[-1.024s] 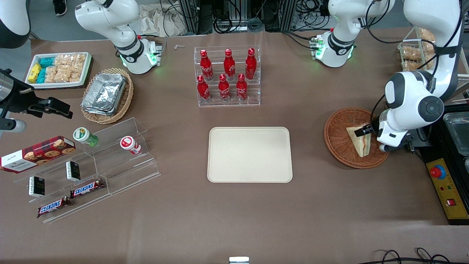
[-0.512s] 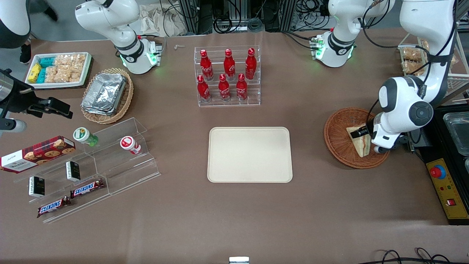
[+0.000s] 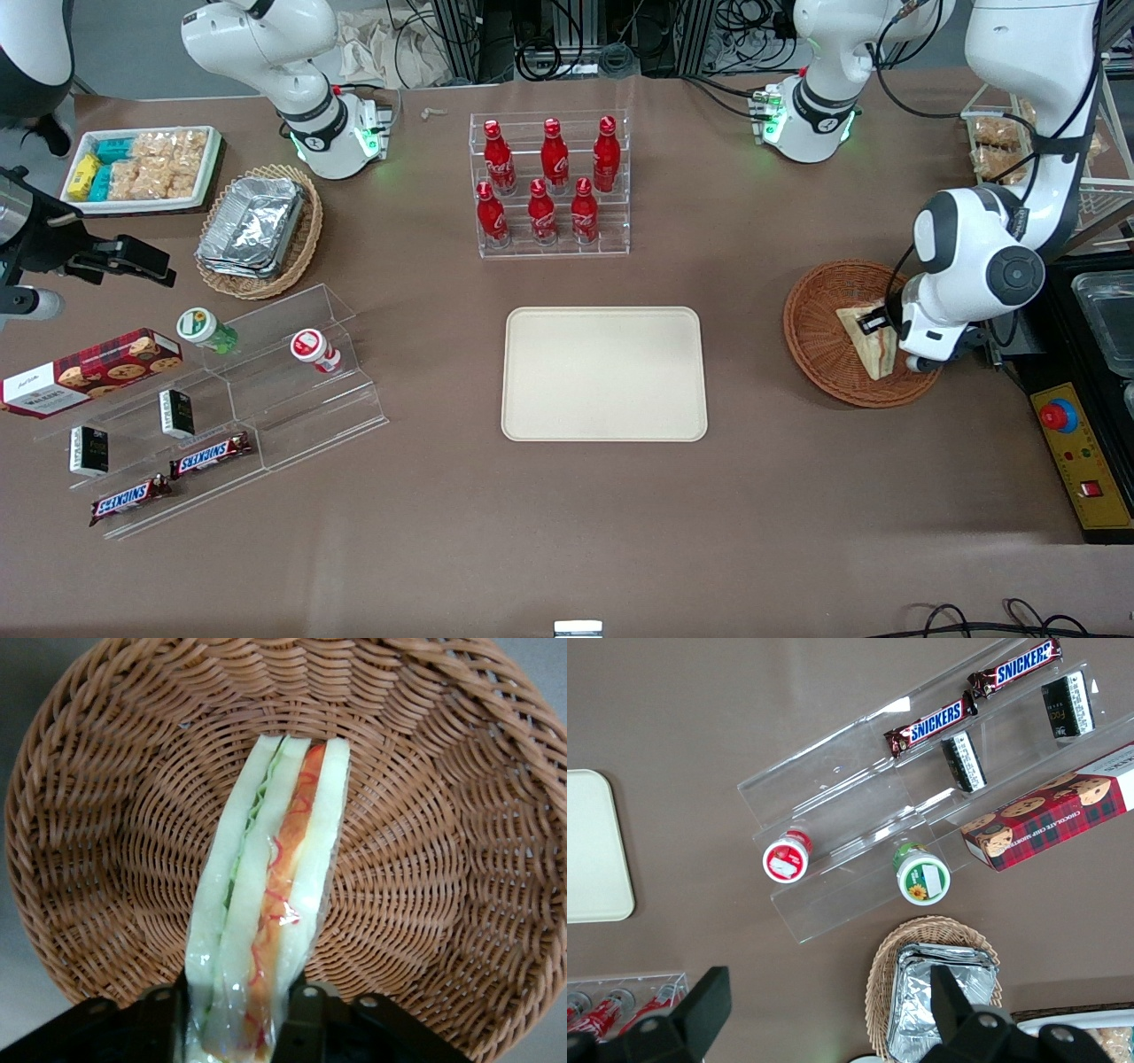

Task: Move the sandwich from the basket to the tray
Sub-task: 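Close the left gripper on the sandwich, then lift the sandwich out of the basket with the left gripper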

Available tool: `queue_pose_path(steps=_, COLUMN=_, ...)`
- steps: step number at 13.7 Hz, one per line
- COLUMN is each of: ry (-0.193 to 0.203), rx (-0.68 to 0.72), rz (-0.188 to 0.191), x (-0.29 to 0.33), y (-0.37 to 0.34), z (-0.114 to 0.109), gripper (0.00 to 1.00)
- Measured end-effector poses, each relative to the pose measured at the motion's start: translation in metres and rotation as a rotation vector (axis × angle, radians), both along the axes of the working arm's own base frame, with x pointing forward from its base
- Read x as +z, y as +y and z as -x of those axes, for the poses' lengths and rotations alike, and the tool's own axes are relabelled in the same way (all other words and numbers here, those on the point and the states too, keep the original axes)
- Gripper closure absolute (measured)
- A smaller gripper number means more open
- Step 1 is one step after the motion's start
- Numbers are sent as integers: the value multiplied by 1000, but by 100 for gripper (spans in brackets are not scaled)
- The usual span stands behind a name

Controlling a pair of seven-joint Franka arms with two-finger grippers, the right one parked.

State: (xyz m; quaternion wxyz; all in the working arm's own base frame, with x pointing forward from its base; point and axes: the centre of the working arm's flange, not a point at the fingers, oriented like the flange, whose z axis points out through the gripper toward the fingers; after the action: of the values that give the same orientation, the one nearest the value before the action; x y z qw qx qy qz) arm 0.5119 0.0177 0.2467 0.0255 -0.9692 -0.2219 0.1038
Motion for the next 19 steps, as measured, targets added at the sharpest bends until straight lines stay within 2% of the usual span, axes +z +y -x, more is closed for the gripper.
queue_pose_path(steps=3, ry=-4, rx=6, rz=-2, x=8, y=-1, z=-4, gripper=81)
queue_pose_path(steps=6, ry=41, rx=21, rz=-3, x=49, y=-1, z=-20, gripper=81)
queue_pose_path(steps=9, ry=62, rx=18, rz=-3, x=115, y=-6, z=-44, gripper=81)
queue_pose_path(steps=13, ry=26, rx=-27, rz=2, x=188, y=-36, z=-67, gripper=81)
queue_pose_path(steps=17, ry=-11, rx=-87, rz=13, x=227, y=-71, z=-75, gripper=81)
queue_pose_path(steps=19, ry=-14, rx=-131, rz=21, x=245, y=-97, z=-74, gripper=81)
